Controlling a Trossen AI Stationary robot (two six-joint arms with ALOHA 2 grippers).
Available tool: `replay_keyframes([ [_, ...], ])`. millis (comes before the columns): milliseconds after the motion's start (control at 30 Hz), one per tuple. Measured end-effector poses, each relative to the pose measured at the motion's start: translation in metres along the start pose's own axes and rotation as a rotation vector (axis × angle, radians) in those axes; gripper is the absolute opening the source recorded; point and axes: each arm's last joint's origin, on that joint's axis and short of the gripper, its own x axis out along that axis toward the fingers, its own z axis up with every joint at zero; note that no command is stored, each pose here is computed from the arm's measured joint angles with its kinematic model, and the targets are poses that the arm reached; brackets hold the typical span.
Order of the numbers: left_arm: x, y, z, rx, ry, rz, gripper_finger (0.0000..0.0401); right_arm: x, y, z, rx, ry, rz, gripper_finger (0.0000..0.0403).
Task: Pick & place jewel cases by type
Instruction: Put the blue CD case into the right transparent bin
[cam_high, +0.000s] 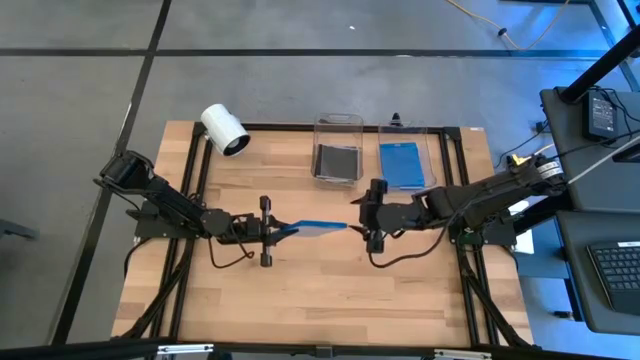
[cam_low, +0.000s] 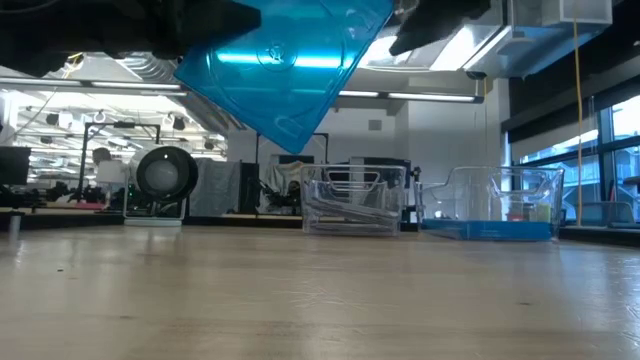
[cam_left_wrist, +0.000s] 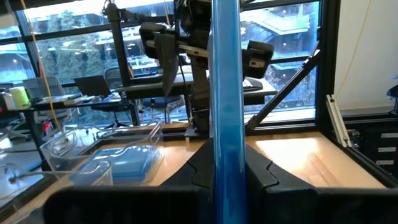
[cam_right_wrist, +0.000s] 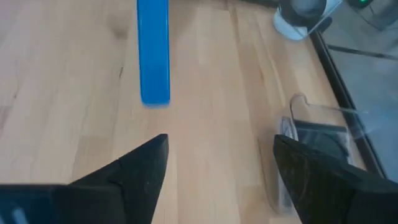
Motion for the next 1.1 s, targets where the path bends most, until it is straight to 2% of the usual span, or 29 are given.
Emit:
replay_keyframes([
  [167,0.0,0.0,0.0,0.008,-0.003,0.003,0.003,0.002,0.002,0.007,0.081,-0.061,0.046,0.0293],
  [300,0.0,0.001,0.005,-0.016,-0.05,0.011,0.003,0.003,0.004,0.005,0.154,-0.037,0.069,0.0292],
  [400,0.0,0.002,0.011,-0.025,-0.099,0.02,0.003,0.004,0.009,0.0,0.15,-0.032,0.067,0.0285],
  [500,-0.001,0.003,0.018,-0.005,-0.167,0.027,0.0031,0.008,0.017,-0.005,0.113,-0.091,0.071,0.0275],
  [633,-0.003,0.003,0.026,-0.011,-0.263,-0.038,0.0031,0.016,0.027,-0.013,0.043,-0.225,0.048,0.0266],
  [733,-0.004,0.001,0.028,-0.002,-0.296,-0.108,0.0031,0.017,0.03,-0.01,0.019,-0.438,0.037,0.0261],
  [833,-0.004,0.0,0.028,0.003,-0.303,-0.134,0.0031,0.019,0.032,-0.015,0.0,-0.62,0.083,0.0255],
  [1000,-0.005,-0.001,0.029,0.005,-0.316,-0.162,0.0031,0.016,0.029,-0.02,0.021,-0.788,0.166,0.0241],
  [1100,-0.005,-0.001,0.03,0.026,-0.339,-0.174,0.0031,0.019,0.026,-0.019,0.077,-0.823,0.207,0.023],
])
